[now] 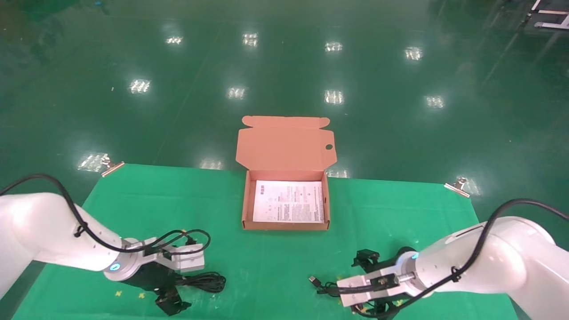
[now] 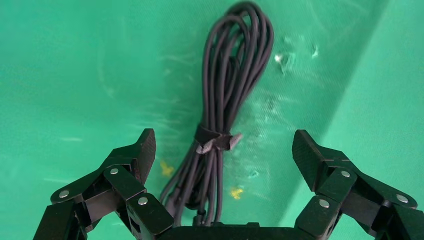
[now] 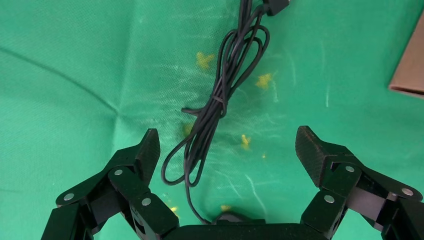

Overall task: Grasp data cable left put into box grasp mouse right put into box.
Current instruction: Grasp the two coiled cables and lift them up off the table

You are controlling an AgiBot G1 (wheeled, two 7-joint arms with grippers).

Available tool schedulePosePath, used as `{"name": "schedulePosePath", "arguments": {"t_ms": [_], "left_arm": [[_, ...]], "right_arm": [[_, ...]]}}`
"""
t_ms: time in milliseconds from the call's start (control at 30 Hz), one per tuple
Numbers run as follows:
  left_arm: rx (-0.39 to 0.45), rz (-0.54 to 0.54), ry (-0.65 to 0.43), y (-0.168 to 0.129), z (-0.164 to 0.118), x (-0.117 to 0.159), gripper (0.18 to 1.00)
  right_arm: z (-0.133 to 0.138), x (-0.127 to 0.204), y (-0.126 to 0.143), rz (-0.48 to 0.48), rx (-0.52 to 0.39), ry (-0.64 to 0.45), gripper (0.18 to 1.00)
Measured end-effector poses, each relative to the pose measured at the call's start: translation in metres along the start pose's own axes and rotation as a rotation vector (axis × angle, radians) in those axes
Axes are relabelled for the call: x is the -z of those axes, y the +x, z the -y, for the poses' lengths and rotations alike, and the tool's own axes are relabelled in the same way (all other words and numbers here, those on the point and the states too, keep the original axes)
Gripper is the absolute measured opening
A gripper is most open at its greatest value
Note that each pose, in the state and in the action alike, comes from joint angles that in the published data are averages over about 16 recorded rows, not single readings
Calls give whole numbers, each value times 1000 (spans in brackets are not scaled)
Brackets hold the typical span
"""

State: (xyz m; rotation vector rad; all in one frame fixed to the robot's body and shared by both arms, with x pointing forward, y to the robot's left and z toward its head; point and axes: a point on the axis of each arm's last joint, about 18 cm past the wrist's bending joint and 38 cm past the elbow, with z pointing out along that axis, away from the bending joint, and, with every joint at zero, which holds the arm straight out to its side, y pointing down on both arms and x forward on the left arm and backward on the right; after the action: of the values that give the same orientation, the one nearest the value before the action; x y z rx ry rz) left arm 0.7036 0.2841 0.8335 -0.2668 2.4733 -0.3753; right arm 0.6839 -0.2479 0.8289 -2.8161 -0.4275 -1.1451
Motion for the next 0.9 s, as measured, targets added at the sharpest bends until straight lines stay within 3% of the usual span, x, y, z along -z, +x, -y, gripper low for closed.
{"name": "schedulePosePath", "arguments": {"t_ms": [400, 567, 900], "left_arm": [[10, 2, -3, -2, -3, -2, 970], [7, 1, -2, -2, -2, -2, 920], [2, -1, -2, -1, -1, -1, 735]], "right_arm": [[-2, -6, 0, -4, -7, -4, 969], [-1, -5, 1, -3, -6, -3, 928], [0, -3, 1, -3, -4, -1, 746]]}}
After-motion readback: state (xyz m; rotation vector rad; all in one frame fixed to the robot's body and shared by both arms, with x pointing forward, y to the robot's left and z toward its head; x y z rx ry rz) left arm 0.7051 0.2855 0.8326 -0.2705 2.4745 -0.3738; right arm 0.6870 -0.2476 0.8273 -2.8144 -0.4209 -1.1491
